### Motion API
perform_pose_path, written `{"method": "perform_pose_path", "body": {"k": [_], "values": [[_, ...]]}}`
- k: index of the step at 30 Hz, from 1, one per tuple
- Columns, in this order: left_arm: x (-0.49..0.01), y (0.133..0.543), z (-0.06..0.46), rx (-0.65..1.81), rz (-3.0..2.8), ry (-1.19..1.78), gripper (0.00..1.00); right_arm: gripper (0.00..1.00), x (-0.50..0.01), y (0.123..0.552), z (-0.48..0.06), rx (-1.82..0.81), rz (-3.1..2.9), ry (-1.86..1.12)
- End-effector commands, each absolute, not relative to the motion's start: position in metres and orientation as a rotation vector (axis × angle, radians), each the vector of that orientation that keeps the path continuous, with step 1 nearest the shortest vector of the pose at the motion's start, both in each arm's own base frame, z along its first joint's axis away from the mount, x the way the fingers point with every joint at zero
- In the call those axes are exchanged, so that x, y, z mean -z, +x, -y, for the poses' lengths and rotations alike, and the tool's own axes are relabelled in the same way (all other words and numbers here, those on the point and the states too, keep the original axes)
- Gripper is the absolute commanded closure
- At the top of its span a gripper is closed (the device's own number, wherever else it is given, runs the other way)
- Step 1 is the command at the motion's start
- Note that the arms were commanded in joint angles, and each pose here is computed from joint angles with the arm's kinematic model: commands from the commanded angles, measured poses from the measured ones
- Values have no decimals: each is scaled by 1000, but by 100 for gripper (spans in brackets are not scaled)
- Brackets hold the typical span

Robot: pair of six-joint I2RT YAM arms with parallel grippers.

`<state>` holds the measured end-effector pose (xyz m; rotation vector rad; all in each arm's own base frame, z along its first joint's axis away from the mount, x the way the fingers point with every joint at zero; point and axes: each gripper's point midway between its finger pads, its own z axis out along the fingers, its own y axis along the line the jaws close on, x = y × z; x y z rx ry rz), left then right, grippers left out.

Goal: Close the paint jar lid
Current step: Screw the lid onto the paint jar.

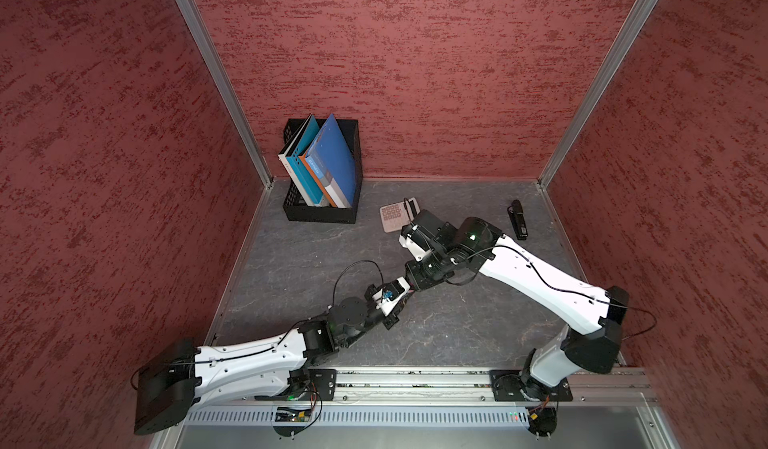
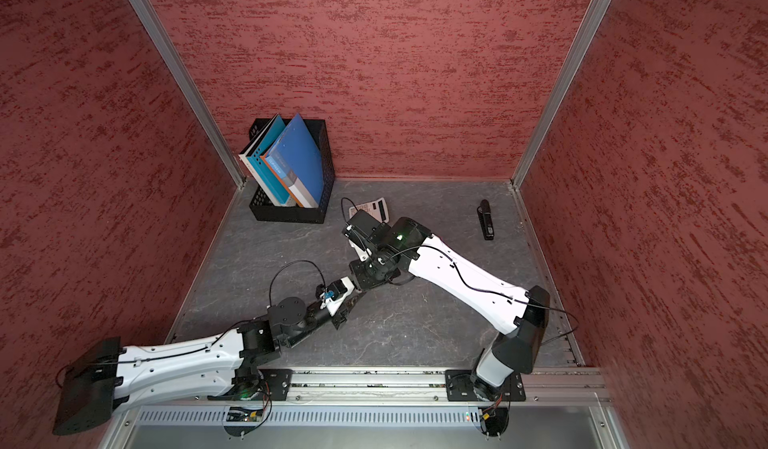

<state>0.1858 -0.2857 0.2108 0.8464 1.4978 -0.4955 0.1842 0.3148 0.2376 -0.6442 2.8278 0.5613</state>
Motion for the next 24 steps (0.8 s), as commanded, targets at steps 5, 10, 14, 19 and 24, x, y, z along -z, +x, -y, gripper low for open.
{"method": "perform_pose_path", "body": {"k": [5,10,14,19,24], "values": [[-405,185,261,701,-1015,373,79,69,-223,160,-352,-807,-2929,-528],[-422,189,256,690,-981,306,79,68,-221,165,-352,-852,-2919,-379],[-434,192,253,691,-960,257,79,67,-215,169,-354,-879,-2920,-276],[-444,197,248,687,-940,198,79,66,-214,176,-358,-921,-2898,-155],[-452,199,247,694,-926,182,79,67,-212,181,-365,-978,-2873,-78]]}}
